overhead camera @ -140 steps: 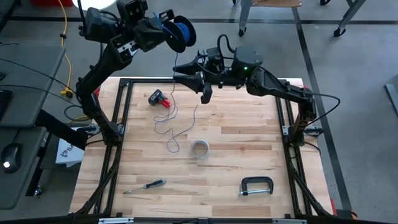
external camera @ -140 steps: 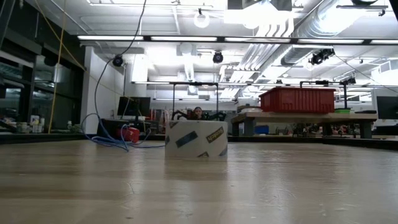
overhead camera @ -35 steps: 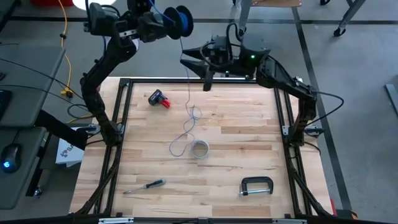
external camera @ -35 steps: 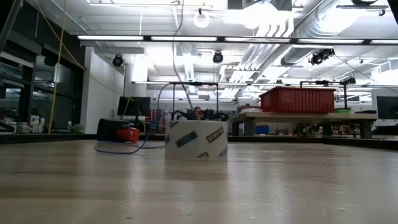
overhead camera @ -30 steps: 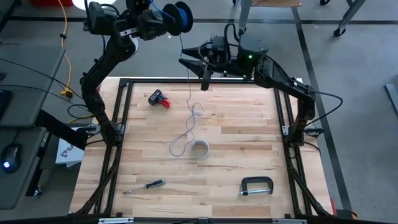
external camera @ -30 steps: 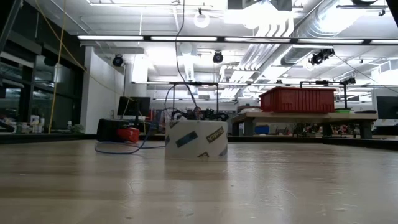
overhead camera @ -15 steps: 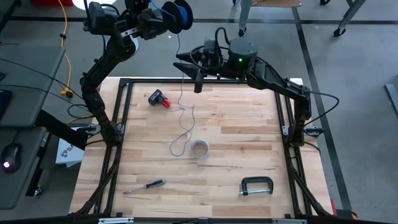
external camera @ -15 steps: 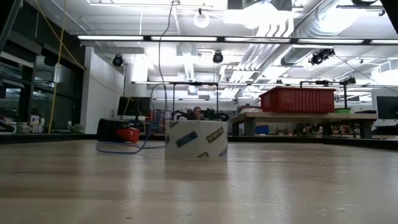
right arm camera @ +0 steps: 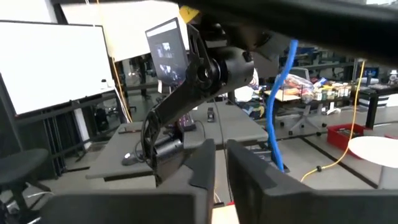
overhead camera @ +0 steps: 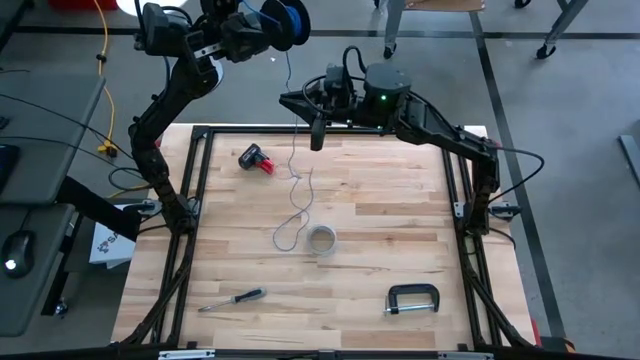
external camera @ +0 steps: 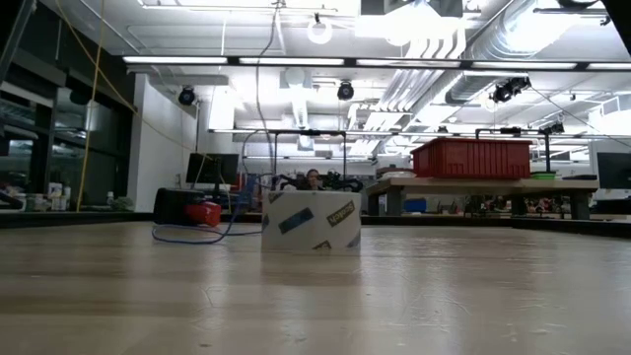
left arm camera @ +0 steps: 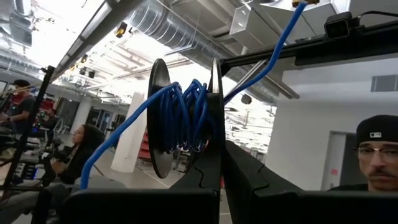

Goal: Coil cords
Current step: Coil the blue wire on the spool

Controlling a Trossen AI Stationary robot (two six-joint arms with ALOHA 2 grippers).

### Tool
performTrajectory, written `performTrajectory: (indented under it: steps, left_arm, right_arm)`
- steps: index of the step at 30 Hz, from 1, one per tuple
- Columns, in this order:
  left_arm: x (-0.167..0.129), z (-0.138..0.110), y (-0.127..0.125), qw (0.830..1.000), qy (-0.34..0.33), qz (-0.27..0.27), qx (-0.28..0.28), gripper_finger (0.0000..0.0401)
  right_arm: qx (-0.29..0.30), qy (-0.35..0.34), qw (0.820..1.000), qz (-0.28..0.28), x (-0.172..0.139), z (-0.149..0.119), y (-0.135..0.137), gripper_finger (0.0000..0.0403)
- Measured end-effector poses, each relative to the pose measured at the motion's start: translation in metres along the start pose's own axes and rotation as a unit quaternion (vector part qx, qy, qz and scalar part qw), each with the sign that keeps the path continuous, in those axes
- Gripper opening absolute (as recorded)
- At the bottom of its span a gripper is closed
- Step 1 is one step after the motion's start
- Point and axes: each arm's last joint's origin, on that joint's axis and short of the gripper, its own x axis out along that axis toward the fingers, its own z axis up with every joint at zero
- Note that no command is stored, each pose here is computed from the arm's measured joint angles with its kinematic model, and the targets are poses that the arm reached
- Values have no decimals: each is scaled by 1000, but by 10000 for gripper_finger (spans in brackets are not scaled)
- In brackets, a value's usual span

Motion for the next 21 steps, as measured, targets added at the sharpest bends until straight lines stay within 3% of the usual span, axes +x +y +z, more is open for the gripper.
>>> performTrajectory:
  steps: [4, 8, 16, 21]
  left_arm:
    - [0, 0, 0, 1000, 1, -1, 1, 0]
    - [0, 0, 0, 1000, 2, -1, 0, 0]
    - [0, 0, 0, 1000, 3, -2, 1, 0]
    - [0, 0, 0, 1000, 3, -2, 1, 0]
  right_arm:
    - [11, -7, 1000, 25, -3, 5, 9, 23]
    - [-10, -16, 999, 33, -8, 13, 26, 64]
    - [-75, -1, 990, -121, -11, 12, 31, 164]
    - [-79, 11, 986, -146, -8, 6, 27, 178]
